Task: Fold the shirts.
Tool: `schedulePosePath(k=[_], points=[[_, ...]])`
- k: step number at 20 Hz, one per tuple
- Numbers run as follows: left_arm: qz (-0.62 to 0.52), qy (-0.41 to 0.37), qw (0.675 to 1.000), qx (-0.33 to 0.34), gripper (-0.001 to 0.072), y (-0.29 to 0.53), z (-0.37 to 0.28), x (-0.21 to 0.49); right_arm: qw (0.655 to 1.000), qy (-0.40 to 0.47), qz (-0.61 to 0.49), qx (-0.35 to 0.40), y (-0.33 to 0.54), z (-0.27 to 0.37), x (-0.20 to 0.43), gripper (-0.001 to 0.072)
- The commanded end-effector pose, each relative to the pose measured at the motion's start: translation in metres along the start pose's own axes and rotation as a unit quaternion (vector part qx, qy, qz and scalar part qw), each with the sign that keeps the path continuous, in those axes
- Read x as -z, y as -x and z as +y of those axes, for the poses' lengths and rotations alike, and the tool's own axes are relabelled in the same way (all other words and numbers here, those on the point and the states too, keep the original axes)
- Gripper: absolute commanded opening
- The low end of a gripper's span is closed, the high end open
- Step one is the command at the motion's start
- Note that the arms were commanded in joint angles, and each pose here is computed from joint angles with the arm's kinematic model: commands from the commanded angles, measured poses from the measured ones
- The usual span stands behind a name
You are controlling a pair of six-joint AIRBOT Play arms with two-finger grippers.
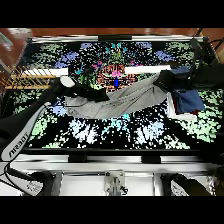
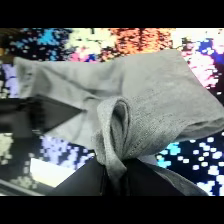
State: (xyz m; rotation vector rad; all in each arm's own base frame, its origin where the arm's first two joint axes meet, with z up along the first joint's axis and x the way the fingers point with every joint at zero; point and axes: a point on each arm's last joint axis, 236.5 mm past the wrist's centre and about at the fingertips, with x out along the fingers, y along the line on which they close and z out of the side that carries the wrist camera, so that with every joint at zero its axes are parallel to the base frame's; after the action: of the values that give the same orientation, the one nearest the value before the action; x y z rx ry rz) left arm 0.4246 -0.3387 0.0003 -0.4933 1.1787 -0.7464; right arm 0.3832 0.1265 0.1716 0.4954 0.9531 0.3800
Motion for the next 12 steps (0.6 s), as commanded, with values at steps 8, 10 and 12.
schedulePosePath(k=[8,10,12], points=[[-0.035,0.060,0.996,0.055,0.0028,-0.085,-0.061,0.027,0.996,-0.034,-0.067,-0.048,0.078,0.056,0.011,0.0068],[-0.068,0.028,0.996,0.054,0.0025,-0.053,-0.059,-0.002,0.996,-0.036,-0.072,-0.047,0.075,0.055,0.007,0.0068],[-0.120,-0.025,0.992,0.024,0.0024,0.005,-0.053,-0.041,0.995,-0.037,-0.075,-0.052,0.065,0.054,-0.001,0.0068]])
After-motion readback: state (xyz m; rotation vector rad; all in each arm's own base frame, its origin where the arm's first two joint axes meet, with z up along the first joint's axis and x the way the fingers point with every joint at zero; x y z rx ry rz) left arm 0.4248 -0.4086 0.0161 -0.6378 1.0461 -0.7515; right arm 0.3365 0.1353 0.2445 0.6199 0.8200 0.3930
